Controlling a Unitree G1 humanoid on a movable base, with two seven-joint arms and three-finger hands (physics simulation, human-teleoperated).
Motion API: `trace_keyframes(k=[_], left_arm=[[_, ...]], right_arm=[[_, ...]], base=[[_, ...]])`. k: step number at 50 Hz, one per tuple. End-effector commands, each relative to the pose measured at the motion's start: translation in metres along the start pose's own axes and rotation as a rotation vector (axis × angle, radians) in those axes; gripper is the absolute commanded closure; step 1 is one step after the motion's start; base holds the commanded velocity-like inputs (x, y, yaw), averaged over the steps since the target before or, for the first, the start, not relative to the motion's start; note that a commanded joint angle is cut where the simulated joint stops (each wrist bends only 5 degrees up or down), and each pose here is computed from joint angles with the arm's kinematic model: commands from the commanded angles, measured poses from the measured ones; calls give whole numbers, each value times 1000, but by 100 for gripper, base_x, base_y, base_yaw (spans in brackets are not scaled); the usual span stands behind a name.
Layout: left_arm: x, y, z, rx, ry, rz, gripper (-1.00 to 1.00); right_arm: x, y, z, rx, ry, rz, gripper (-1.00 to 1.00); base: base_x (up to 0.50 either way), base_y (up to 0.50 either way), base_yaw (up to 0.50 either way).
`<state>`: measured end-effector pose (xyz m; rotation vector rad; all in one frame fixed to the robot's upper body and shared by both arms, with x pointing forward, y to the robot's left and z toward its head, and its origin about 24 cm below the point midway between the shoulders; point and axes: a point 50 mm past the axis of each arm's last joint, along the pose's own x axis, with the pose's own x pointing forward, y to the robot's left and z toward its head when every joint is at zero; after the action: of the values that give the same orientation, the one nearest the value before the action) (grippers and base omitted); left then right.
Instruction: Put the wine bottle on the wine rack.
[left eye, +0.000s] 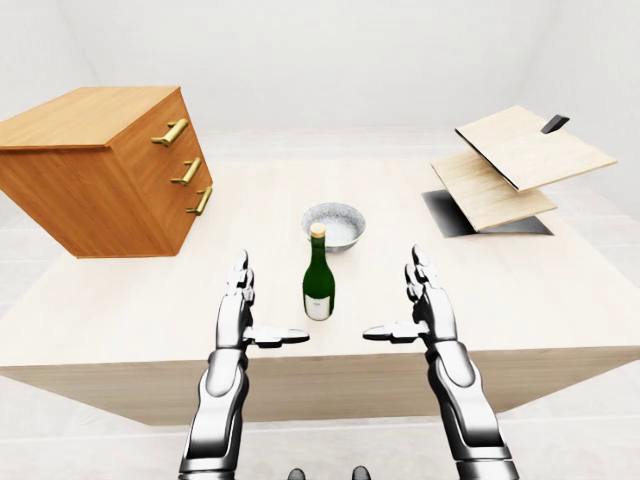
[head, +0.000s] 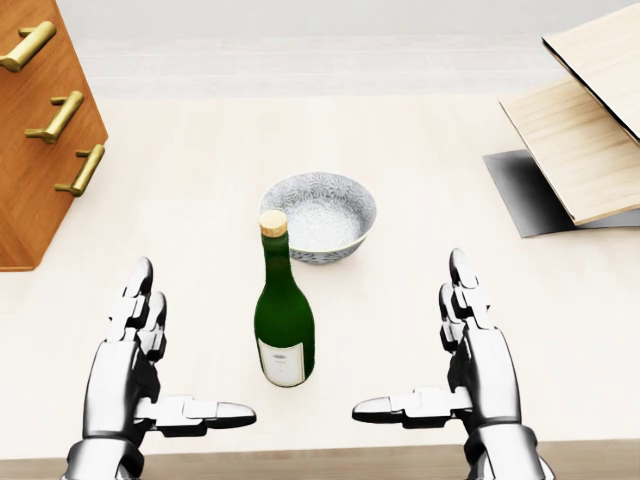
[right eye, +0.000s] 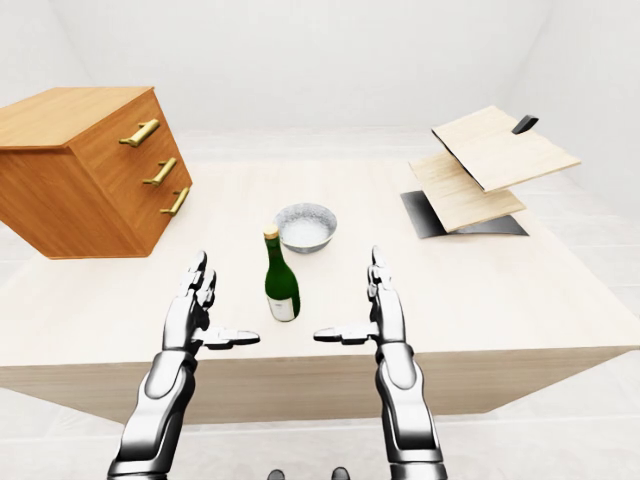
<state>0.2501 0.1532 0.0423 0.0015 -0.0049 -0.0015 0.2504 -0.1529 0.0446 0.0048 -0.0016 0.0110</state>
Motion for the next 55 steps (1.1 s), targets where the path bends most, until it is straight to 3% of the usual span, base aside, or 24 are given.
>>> trace_keyframes(k=[1, 7, 11, 17, 32, 43, 55], left_arm=[[-5, 9, 8, 11, -11, 1, -100], [-16, 8, 25, 17, -54, 3, -100], [-28, 12, 51, 21, -168, 21, -100], [-40, 12, 74, 39, -264, 19, -100], [-60, 16, 115, 70, -446, 31, -100], [-67, 20, 124, 86, -490, 38, -100], [-69, 21, 125, 87, -491, 40, -100]], right_arm=[[-10, -4, 6, 0, 0, 20, -100], [-12, -7, 5, -29, -2, 11, -100], [-16, -12, 22, -60, -51, -13, -100], [-22, -16, 43, -73, -142, -24, -100], [-37, -20, 83, -122, -314, -63, -100], [-48, -19, 112, -129, -450, -89, -100], [-43, -17, 101, -149, -397, -83, -100]], base=[[0, 0, 0], [0, 0, 0], [0, 0, 0], [0, 0, 0], [0, 0, 0], [0, 0, 0], [-8, 0, 0]])
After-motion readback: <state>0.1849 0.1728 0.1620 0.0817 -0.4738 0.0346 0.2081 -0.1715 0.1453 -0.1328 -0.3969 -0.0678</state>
